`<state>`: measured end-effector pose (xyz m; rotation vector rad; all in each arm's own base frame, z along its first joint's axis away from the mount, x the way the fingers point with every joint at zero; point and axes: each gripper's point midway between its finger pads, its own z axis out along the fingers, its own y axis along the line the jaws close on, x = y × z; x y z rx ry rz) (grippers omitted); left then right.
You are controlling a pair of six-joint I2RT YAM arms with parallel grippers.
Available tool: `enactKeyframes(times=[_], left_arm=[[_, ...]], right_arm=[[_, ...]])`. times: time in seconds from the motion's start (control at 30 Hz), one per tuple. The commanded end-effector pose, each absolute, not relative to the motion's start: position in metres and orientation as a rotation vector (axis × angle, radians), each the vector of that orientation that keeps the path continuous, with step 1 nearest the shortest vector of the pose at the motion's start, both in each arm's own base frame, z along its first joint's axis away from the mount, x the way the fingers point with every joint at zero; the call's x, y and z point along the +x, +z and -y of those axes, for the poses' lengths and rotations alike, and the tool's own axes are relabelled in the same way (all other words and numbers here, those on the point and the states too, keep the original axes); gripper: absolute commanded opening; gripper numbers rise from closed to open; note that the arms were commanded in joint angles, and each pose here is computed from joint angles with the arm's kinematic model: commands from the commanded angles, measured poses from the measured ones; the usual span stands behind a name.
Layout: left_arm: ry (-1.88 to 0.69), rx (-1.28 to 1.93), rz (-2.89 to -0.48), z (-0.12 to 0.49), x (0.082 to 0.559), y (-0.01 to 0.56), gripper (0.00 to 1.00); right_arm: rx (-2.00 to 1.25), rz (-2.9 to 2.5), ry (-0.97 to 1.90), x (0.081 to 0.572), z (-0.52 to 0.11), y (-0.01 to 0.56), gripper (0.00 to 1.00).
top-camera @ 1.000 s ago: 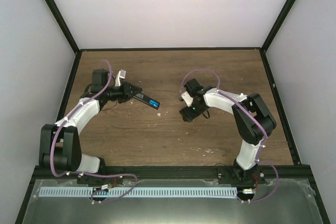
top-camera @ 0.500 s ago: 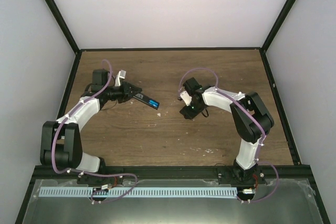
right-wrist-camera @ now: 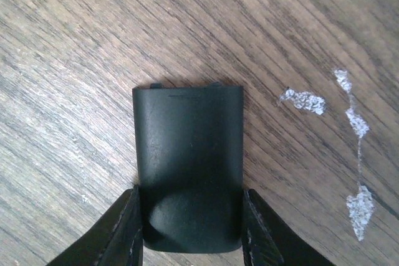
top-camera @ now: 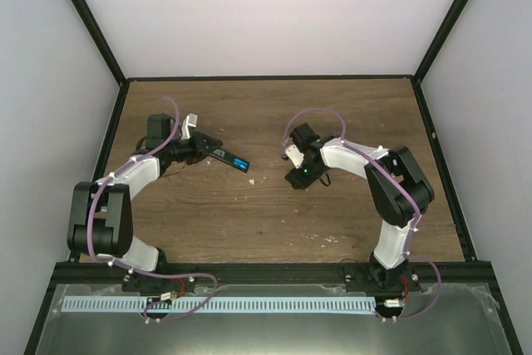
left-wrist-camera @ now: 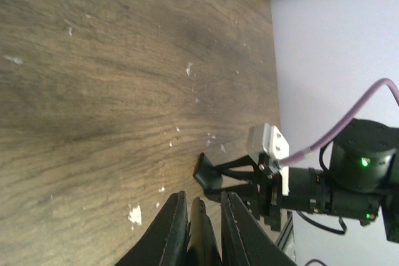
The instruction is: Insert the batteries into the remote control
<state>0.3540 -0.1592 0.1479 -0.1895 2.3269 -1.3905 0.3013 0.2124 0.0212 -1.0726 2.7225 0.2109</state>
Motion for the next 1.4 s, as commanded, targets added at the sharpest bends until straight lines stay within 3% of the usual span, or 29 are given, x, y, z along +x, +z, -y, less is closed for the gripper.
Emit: enactKeyframes(times=[0.0,0.3,1.37], left_arm=[[-1.351,-0.177,-2.249,0.156,0.378,0.145,0.0],[-1.328,-0.136,-2.203,0.163,0.397,0.128,0.0],[-1.505,0.195,-2.287,0.225,0.374,0.061,0.0]], right_arm=[[-1.089,-2.74,0.212,0.289,-0.21,0.026,0.3],[-1.076,-2.608,0.281,0.305,-0.226,0.052,0.3],[-1.301,-2.174,0.452,0.331,-0.277,0.09,0.27]])
